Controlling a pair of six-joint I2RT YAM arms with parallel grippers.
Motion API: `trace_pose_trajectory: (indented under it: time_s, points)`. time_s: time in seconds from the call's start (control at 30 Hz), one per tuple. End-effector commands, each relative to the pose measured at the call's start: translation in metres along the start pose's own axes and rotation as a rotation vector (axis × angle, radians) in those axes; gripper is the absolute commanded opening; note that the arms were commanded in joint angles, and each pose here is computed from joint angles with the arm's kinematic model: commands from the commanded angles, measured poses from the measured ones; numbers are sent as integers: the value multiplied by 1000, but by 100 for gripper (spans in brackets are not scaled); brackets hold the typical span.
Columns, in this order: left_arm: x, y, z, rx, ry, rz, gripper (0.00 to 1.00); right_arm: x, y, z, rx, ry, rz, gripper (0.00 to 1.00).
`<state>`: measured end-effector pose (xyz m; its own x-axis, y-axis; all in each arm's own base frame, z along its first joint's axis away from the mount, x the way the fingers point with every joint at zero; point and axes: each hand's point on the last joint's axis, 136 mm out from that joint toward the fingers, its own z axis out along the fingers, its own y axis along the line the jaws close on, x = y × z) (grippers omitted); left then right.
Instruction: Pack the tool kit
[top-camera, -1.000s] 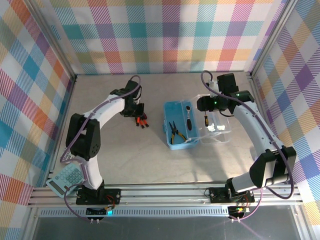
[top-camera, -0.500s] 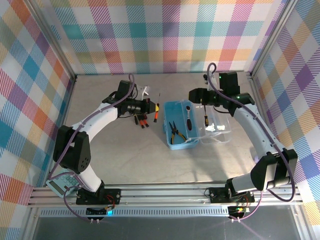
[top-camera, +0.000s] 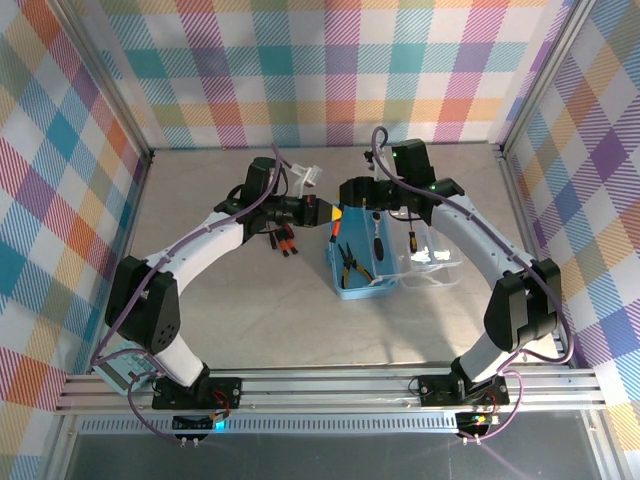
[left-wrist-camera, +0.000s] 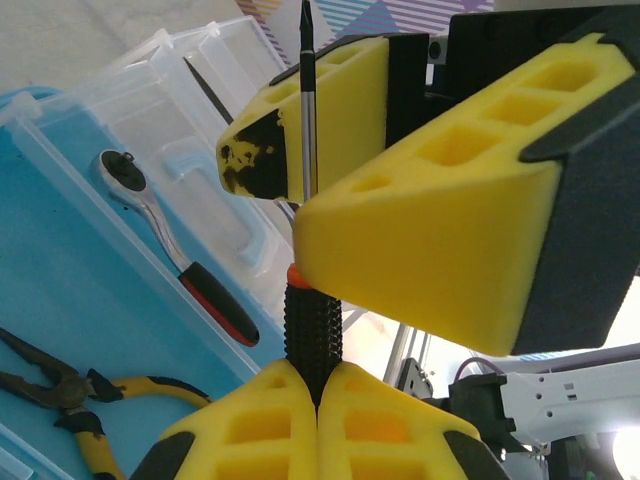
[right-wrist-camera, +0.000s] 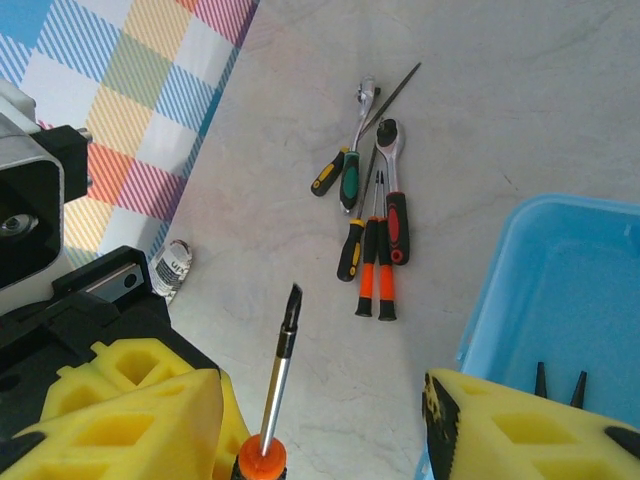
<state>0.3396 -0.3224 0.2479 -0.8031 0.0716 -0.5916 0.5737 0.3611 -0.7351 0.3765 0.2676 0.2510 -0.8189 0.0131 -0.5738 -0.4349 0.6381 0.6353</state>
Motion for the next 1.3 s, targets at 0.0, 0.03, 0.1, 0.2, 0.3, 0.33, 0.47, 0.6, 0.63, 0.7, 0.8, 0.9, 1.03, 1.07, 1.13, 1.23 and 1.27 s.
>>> trace_pose_trajectory:
  time_s: [0.0,0.03,0.1,0.2,0.3,0.33,0.47,0.6,0.63,0.7,0.8,0.9,1.03,1.07,1.13,1.23,1.27]
  points:
    - [-12,-26,-3,62,-26,59,0,-18,16,0,-41,-46,-28,53]
    - [-12,-27,-2,64,-25,61,0,-17,17,1,-44,-44,-28,52]
    - [-12,-27,-2,65,-26,63,0,-16,18,4,-49,-38,-27,46]
    - [-13,-28,-1,69,-25,64,0,-14,19,8,-55,-31,-24,38]
    - [-14,-29,-2,71,-29,69,0,-11,19,12,-58,-21,-20,29]
    - [-14,-29,-1,69,-30,69,0,-11,19,13,-59,-21,-20,26]
    - [-14,-28,0,70,-29,68,0,-10,20,14,-59,-19,-20,15]
    - [-14,-24,0,52,-26,64,21,-10,17,10,-32,-22,-34,0]
    - [-14,-23,-1,40,-25,69,33,-9,15,8,-15,-20,-42,0]
    - [-13,-17,-5,-7,-18,75,59,-10,8,-1,21,-22,-54,0]
    - [-17,2,-23,-123,-35,69,82,-13,-11,-25,83,-40,-52,0]
    - [-23,38,-53,-276,-72,-2,99,-15,-40,-60,177,-72,-36,0]
    - [-13,113,-97,-607,-71,-138,100,-9,-83,-107,366,-101,-17,0]
    - [-7,129,-106,-681,-53,-165,100,-7,-93,-118,416,-107,-11,0]
    - [5,153,-119,-800,-21,-197,100,-4,-111,-135,490,-116,8,0]
    - [20,175,-126,-891,14,-228,100,4,-140,-157,621,-111,23,0]
    - [23,179,-126,-903,21,-233,100,6,-148,-162,656,-104,28,0]
